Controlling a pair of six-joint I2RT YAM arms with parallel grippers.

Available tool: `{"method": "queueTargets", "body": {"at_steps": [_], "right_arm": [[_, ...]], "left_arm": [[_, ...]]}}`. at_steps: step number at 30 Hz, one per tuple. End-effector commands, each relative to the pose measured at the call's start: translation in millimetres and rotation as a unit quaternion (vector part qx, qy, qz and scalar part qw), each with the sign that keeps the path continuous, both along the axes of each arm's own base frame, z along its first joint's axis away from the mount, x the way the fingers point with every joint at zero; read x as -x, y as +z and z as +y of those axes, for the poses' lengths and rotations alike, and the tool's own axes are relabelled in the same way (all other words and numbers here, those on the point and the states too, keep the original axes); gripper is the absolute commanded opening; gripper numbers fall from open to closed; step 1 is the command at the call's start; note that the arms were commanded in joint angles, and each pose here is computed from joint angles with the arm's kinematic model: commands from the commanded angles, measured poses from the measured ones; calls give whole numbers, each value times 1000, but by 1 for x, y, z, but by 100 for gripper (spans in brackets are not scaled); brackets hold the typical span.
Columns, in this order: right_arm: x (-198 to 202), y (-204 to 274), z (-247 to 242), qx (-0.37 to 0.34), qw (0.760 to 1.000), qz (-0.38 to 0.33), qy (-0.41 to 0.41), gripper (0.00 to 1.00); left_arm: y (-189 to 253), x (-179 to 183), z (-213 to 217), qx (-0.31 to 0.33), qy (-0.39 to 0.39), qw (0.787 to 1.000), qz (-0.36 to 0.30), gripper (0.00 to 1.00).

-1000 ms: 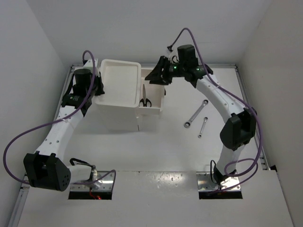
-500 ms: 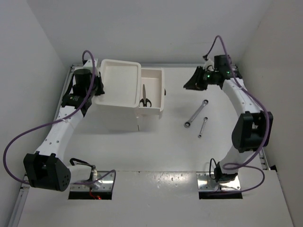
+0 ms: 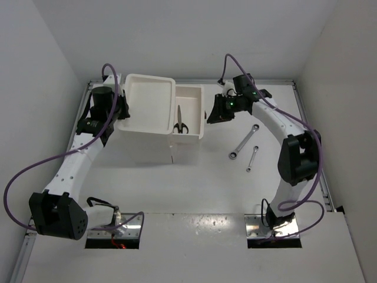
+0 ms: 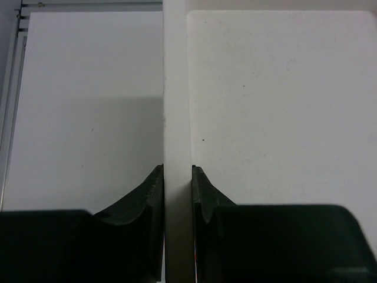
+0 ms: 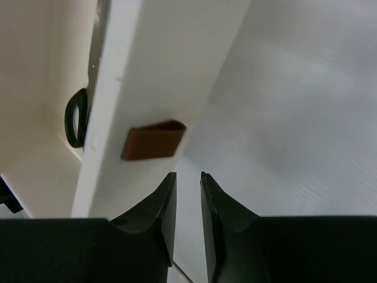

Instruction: Sort the tools into containers

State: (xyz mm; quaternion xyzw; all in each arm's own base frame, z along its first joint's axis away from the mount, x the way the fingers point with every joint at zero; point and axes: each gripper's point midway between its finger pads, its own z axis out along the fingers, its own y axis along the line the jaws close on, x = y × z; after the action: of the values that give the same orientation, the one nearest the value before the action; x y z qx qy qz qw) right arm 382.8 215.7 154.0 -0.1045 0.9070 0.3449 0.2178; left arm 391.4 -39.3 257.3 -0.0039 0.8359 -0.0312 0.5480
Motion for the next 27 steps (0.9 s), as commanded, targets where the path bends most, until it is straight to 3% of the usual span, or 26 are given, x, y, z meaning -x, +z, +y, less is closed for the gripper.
{"method": "queueTargets", "body": {"at_steps": [1, 16, 27], "right_arm": [[-19, 16, 34, -16, 998, -56, 39, 23], [-11, 18, 132, -34, 984, -91, 151, 24], [-18, 25, 131, -26, 984, -113, 138, 27]], "left_arm": [[-23, 11, -22, 39, -34, 998, 34, 0], [-41, 19, -47, 44, -69, 995, 55, 0], [-52, 18, -78, 88, -91, 989, 74, 0]]}}
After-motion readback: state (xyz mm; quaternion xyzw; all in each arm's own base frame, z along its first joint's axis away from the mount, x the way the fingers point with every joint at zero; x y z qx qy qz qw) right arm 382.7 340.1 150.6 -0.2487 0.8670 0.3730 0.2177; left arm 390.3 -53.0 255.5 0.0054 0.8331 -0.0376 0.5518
